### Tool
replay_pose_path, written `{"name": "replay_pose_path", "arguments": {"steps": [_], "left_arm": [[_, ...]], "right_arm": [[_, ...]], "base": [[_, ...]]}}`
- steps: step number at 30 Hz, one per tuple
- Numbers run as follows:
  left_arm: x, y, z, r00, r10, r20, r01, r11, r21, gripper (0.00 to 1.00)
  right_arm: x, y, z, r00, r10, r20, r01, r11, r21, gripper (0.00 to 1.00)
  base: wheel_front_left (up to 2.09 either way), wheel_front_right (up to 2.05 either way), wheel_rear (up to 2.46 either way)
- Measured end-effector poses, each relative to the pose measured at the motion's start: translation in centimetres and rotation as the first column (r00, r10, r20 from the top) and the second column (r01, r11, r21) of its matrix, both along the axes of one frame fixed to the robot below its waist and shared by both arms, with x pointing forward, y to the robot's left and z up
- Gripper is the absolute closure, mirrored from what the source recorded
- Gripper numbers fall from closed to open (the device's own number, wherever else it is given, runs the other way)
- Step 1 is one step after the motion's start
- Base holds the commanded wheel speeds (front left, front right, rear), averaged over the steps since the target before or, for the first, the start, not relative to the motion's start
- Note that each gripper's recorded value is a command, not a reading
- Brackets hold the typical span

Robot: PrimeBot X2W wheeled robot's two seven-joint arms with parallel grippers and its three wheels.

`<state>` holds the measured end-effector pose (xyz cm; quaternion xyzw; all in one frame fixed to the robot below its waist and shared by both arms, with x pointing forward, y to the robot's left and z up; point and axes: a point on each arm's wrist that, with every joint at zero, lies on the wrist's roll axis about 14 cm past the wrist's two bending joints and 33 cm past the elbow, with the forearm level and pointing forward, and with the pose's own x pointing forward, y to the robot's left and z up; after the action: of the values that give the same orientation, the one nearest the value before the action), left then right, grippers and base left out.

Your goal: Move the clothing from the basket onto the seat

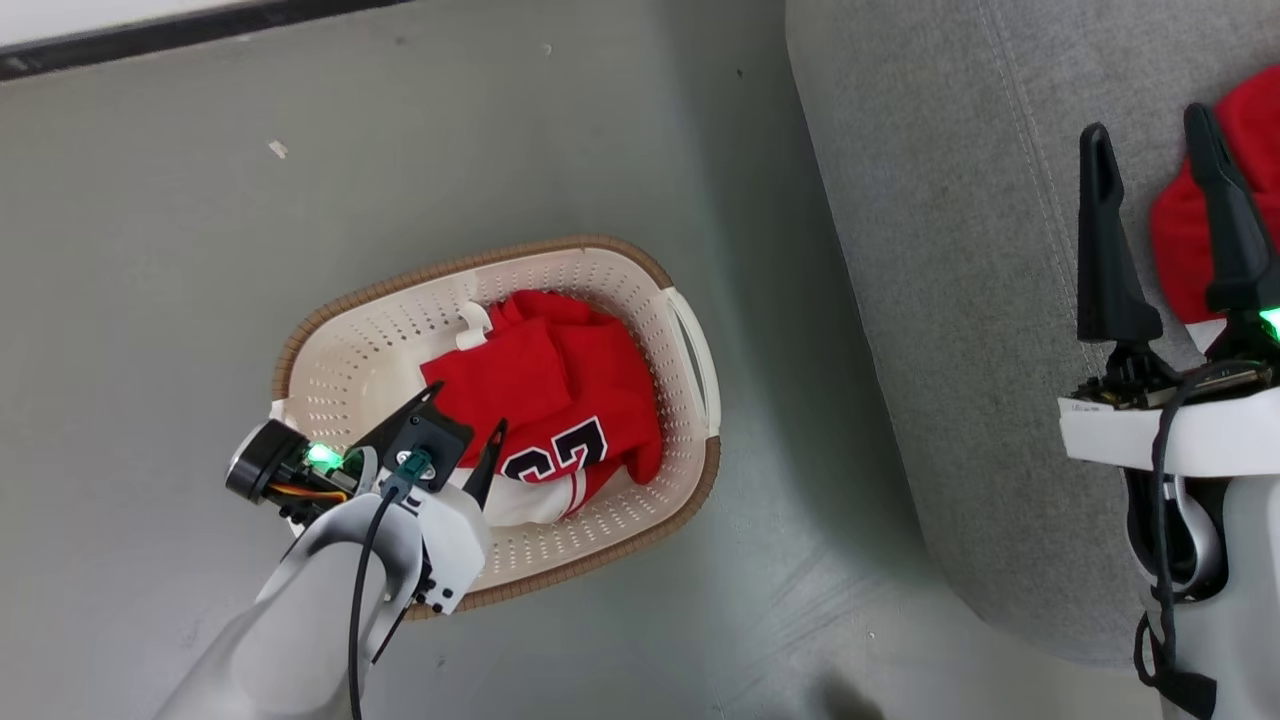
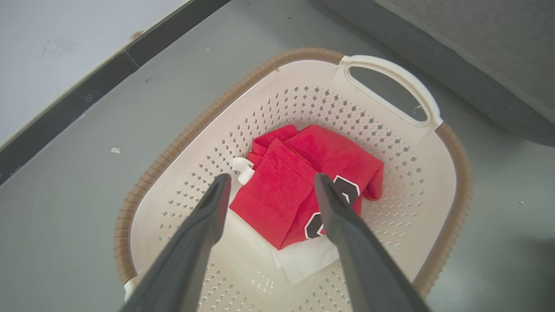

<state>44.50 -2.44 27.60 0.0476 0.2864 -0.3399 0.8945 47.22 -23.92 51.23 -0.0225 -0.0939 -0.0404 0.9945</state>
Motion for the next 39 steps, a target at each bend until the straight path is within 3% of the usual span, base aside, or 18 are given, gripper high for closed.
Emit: {"name": "replay_pose_path", "arguments": {"steps": [12,21,39], "left_arm": [[-0.4,-2.8,-4.7,0.991,-0.120,-0.056,0.121,0.993,0.011,0.00],[-1.9,-5.0,-7.6,0.965,-0.250,-0.077,0.252,0.968,0.015,0.00],[-4.9,-6.4,-13.3,0.910,-0.378,-0.173,0.389,0.921,0.034,0.00]], "right_arm": [[2.5,-1.0,-1.2,1.000,-0.014,0.001,0.014,1.000,-0.022,0.00],[4.1,-1.8,-2.0,1.000,-0.022,0.006,0.023,0.999,-0.029,0.00],[6.5,-2.2,-3.8,1.000,-0.011,-0.006,0.011,0.999,-0.051,0.00]], "base": [[0.00,0.00,0.00],[0.00,0.00,0.00],[0.00,0.00,0.00]]}}
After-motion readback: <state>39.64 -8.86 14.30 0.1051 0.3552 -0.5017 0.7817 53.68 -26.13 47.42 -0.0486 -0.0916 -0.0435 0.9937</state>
